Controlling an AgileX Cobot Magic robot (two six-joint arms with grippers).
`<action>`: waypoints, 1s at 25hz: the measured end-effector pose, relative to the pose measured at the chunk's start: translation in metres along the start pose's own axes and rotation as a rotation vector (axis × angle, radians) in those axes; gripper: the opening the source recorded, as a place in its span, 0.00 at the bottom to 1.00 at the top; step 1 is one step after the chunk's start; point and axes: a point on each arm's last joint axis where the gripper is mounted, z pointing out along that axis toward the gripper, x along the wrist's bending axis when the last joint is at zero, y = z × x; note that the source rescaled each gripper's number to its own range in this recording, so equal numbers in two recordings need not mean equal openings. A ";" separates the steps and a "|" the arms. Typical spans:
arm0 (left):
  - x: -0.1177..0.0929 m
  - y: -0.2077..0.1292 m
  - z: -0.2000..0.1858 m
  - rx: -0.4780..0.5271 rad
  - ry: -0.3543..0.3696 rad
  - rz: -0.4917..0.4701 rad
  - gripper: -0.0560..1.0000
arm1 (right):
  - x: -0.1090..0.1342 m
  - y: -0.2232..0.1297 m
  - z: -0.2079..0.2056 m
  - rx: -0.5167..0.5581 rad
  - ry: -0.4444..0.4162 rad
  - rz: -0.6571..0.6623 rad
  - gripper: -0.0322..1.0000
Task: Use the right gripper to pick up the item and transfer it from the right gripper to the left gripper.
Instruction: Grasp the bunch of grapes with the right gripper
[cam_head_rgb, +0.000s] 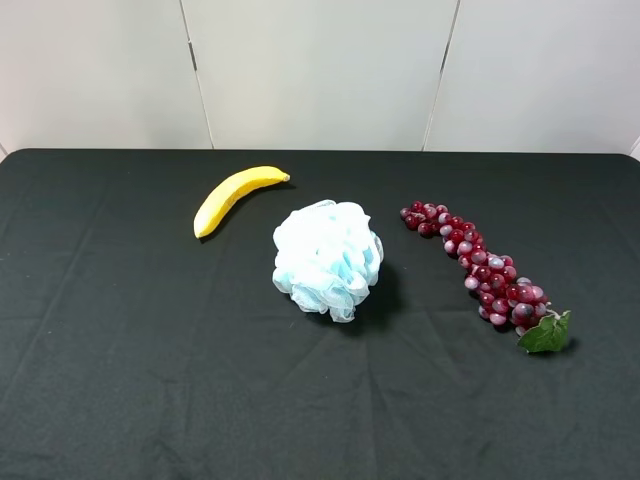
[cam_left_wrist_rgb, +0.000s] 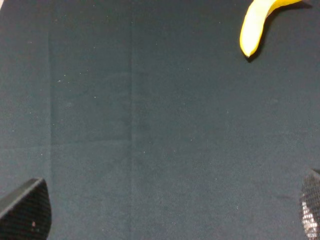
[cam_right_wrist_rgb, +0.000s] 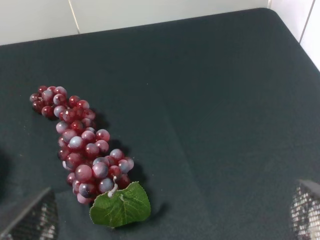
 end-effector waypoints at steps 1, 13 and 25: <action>0.000 0.000 0.000 0.000 0.000 0.000 0.99 | 0.000 0.000 0.000 0.000 0.000 0.000 1.00; 0.000 0.000 0.000 0.000 0.000 0.000 0.99 | 0.000 0.000 0.000 -0.001 0.000 0.000 1.00; 0.000 0.000 0.000 0.000 0.000 0.000 0.99 | 0.003 0.037 0.005 0.071 -0.001 -0.094 1.00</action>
